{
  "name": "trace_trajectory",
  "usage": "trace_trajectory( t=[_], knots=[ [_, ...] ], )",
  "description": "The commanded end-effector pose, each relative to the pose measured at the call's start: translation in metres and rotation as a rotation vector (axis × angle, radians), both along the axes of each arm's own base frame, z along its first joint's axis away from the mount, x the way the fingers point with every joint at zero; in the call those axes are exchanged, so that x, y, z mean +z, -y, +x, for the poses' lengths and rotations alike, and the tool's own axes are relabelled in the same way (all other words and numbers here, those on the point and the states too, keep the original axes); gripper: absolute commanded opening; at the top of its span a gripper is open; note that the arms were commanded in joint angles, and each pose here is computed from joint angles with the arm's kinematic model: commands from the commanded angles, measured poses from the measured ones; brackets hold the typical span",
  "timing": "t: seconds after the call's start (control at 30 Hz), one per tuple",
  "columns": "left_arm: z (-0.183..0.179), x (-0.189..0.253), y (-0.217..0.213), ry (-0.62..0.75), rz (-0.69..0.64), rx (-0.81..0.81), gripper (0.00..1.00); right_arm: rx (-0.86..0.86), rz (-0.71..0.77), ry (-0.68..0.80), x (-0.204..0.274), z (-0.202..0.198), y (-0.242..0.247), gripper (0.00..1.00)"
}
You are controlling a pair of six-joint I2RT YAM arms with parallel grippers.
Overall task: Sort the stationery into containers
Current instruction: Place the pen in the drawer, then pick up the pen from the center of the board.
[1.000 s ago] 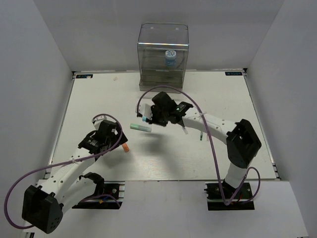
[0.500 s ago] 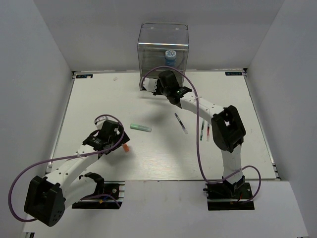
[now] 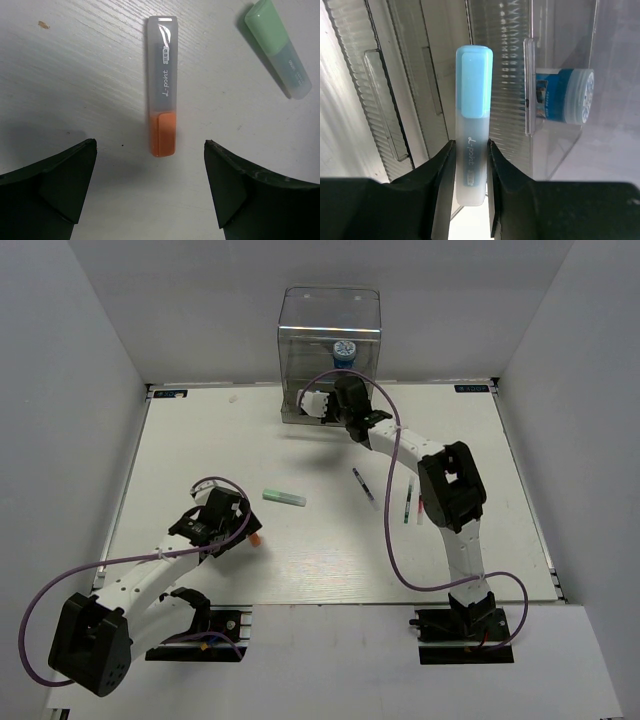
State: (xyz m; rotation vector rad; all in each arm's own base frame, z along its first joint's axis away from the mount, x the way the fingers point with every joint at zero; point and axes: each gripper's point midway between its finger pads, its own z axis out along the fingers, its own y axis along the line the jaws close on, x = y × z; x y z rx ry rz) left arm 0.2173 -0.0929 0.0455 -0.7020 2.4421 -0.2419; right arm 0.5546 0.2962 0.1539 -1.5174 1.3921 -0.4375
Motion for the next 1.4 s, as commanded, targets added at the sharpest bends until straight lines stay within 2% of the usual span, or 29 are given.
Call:
trace_trajectory(
  t=[0.0, 0.03, 0.1, 0.17, 0.3, 0.4, 0.43, 0.47, 0.57, 0.6, 0.63, 0.8, 0.83, 0.87, 0.9, 1.03, 1.17, 1.2, 1.37],
  knots=[
    [0.001, 0.001, 0.001, 0.008, -0.007, 0.006, 0.98, 0.053, 0.091, -0.006, 0.020, 0.002, -0.014, 0.17],
    [0.001, 0.001, 0.001, 0.008, -0.007, 0.006, 0.98, 0.071, 0.104, -0.022, 0.019, 0.000, -0.016, 0.29],
    [0.001, 0.001, 0.001, 0.008, -0.007, 0.006, 0.98, 0.070, 0.115, -0.046, 0.019, -0.003, -0.015, 0.44],
    [0.000, -0.003, 0.000, 0.001, -0.001, 0.018, 0.98, 0.073, 0.129, -0.053, 0.021, -0.005, -0.016, 0.55],
    [0.001, -0.009, 0.000, -0.015, 0.007, 0.018, 0.98, 0.055, 0.163, -0.054, 0.031, -0.006, -0.013, 0.64],
    [0.003, -0.013, -0.001, -0.022, 0.013, 0.031, 0.98, 0.046, 0.197, -0.053, 0.041, -0.008, -0.014, 0.64],
    [0.005, -0.013, 0.000, -0.028, 0.017, 0.031, 0.98, 0.039, 0.221, -0.034, 0.057, -0.009, -0.012, 0.62],
    [0.004, -0.015, 0.000, -0.037, 0.021, 0.031, 0.98, 0.056, 0.246, -0.104, 0.049, -0.020, -0.015, 0.58],
    [0.009, -0.016, 0.002, -0.040, 0.035, 0.028, 0.94, 0.060, 0.397, -0.197, 0.079, -0.053, -0.016, 0.45],
    [0.009, -0.018, 0.000, -0.046, 0.046, 0.033, 0.92, 0.073, 0.415, -0.246, 0.070, -0.065, -0.017, 0.43],
    [0.010, -0.020, 0.001, -0.058, 0.053, 0.032, 0.89, 0.068, 0.476, -0.310, 0.068, -0.083, -0.016, 0.43],
    [0.016, -0.026, -0.003, -0.083, 0.099, 0.048, 0.87, 0.102, 0.558, -0.472, 0.050, -0.161, 0.001, 0.42],
    [0.016, -0.032, -0.005, -0.100, 0.119, 0.054, 0.86, 0.132, 0.594, -0.443, 0.073, -0.174, 0.006, 0.43],
    [0.018, -0.033, -0.004, -0.107, 0.123, 0.053, 0.82, 0.103, 0.589, -0.518, 0.045, -0.191, 0.012, 0.43],
    [0.022, -0.032, -0.003, -0.108, 0.135, 0.034, 0.81, 0.099, 0.599, -0.537, 0.043, -0.198, 0.016, 0.45],
    [0.017, -0.047, -0.006, -0.206, 0.198, 0.006, 0.68, 0.084, 0.648, -0.568, 0.045, -0.235, 0.037, 0.54],
    [0.011, -0.053, -0.009, -0.249, 0.223, -0.004, 0.49, 0.089, 0.718, -0.594, 0.053, -0.261, 0.045, 0.58],
    [0.010, -0.054, -0.008, -0.254, 0.219, -0.017, 0.40, 0.089, 0.742, -0.603, 0.056, -0.268, 0.047, 0.58],
    [0.018, -0.038, -0.002, -0.217, 0.199, -0.037, 0.18, 0.086, 0.825, -0.638, 0.064, -0.279, 0.048, 0.62]
  ],
)
